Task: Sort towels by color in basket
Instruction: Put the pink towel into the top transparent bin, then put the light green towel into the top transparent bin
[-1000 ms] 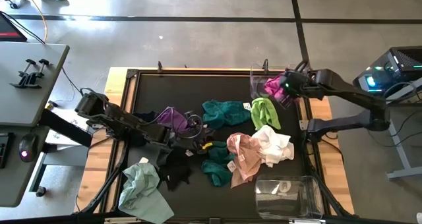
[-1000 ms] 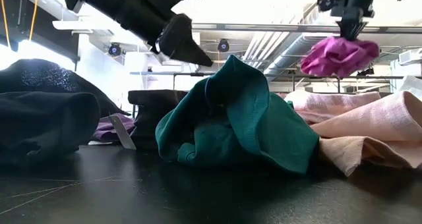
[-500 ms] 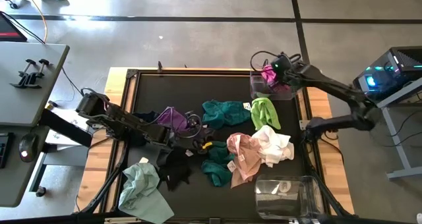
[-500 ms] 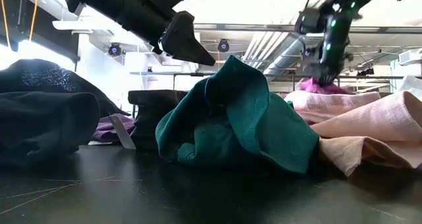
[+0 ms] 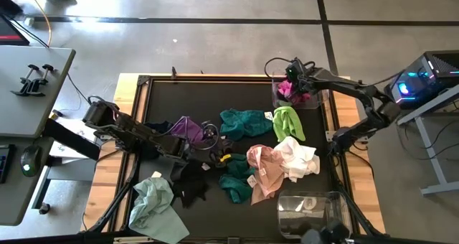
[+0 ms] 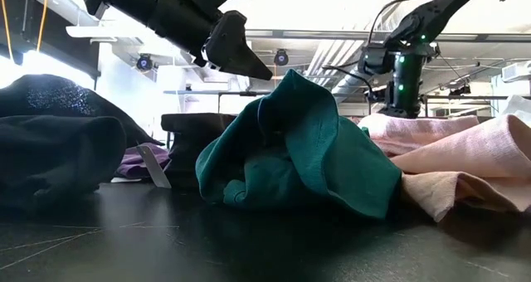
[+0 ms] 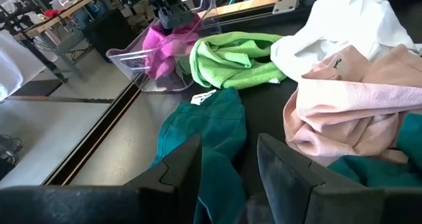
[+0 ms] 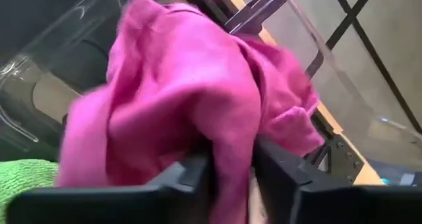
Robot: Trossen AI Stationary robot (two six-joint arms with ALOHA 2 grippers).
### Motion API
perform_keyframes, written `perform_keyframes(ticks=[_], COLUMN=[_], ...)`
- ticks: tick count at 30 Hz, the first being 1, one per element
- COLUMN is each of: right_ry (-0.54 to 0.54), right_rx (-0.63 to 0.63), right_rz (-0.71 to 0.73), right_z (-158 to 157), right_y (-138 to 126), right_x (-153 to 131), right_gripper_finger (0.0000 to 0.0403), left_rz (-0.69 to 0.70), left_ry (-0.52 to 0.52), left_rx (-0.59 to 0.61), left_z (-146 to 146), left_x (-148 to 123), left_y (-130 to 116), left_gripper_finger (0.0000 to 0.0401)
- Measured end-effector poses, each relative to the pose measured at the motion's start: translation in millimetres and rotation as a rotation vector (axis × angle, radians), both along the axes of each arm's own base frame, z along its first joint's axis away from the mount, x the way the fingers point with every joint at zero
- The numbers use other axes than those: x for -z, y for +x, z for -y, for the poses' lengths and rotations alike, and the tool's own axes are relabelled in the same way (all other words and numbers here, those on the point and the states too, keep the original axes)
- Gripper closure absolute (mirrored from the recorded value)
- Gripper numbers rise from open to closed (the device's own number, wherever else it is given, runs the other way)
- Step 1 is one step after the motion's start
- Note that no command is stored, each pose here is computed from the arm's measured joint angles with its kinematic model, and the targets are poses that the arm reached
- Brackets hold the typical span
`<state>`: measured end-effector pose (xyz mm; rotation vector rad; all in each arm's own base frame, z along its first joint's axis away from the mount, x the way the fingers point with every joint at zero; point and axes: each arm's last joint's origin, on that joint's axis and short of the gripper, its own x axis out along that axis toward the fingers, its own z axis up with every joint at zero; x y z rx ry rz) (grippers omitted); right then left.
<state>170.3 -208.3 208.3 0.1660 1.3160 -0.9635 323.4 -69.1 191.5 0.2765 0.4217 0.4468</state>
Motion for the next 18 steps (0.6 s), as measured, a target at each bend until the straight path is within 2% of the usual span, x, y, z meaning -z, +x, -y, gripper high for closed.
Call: perform_keyframes(ticks=[4,7,13,15,18], right_ry=[-0.047,-0.12,-0.267,-0.26,-0.19], right_rx=[-0.017,-0.003,-0.015,-0.044,-0.1], right_rz=[0.031,0.089,0.243,0.294,0.371], right_z=[-4.7,-9.3,-40.4,-56.8,-81.4], right_y=[-4.8,-10.6,-22.9,-24.3,-21.6], right_x=[-16.7,-41.0,-85.7,-93.0,-97.6], right_gripper_finger=[0.0219,0.0193,0.0184,0.0183,0.0183], left_rz=[0.0,0.001,0.015,0.017,0.029], left_ry=[0.0,0.0,-0.017,-0.021,-0.025], left_rx=[0.0,-0.001,-0.006,-0.007,-0.008], left_z=[-0.1,-0.1,0.2,0.2,0.3], left_x=[0.0,0.0,-0.5,-0.5,-1.5], left_y=[0.0,0.0,0.2,0.2,0.7], left_gripper_finger=[0.0268,0.0268,0.0268,0.0268,0.0268])
